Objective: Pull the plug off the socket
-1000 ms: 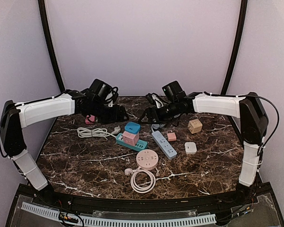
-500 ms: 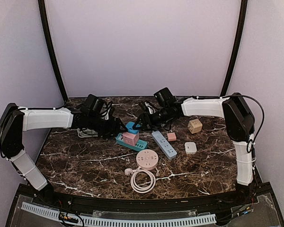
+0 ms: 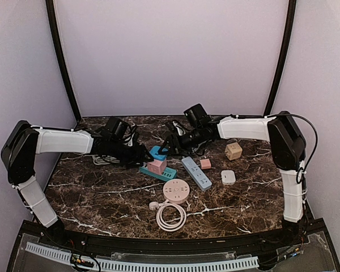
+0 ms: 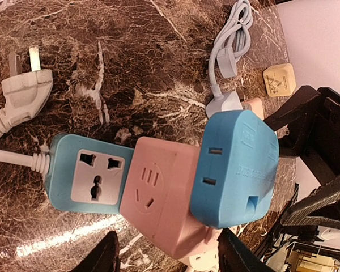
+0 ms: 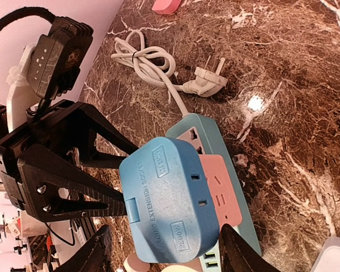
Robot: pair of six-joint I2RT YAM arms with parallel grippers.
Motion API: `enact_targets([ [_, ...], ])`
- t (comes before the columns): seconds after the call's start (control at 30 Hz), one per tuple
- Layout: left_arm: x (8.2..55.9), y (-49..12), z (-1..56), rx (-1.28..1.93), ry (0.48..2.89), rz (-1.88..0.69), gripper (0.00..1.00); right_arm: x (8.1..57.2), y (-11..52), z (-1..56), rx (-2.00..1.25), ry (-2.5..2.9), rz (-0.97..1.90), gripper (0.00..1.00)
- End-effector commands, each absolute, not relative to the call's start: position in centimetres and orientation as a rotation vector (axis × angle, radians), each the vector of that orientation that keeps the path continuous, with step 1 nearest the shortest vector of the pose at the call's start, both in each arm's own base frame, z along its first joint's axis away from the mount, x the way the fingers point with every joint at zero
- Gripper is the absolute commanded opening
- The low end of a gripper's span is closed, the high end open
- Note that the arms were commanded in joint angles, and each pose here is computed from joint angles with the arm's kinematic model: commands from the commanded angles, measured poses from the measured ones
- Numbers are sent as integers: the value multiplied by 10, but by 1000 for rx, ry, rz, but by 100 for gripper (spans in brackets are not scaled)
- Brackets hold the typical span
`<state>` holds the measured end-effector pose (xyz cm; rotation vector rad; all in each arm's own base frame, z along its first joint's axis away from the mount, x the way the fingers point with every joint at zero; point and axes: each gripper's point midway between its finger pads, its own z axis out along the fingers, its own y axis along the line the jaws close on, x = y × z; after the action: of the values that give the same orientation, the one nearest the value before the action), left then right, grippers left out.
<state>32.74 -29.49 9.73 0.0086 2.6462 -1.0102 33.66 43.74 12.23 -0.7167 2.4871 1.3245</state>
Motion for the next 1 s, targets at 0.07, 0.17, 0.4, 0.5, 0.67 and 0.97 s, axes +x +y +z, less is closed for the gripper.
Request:
enact_targets([
  [0.07, 331, -294, 98, 12, 2660, -985, 57, 330, 444, 162, -749, 2387, 1354, 60],
  [0.17, 332, -294, 97, 9, 2667, -981, 56, 327, 445, 165, -754, 2381, 1357, 59],
  [0.4, 331, -294, 97, 9, 2672, -984, 55, 325, 447, 154, -753, 2406, 1344, 55],
  [0.5, 331, -294, 96, 9, 2673, -982, 54, 325, 451, 152, -757, 2409, 1346, 52],
  [0.67, 331, -294, 93, 0, 2681, -978, 54, 329, 454, 149, -751, 2413, 1347, 45],
  [0.97, 328, -291, 87, -22, 2697, -966, 54, 332, 456, 142, -729, 2434, 1358, 30],
])
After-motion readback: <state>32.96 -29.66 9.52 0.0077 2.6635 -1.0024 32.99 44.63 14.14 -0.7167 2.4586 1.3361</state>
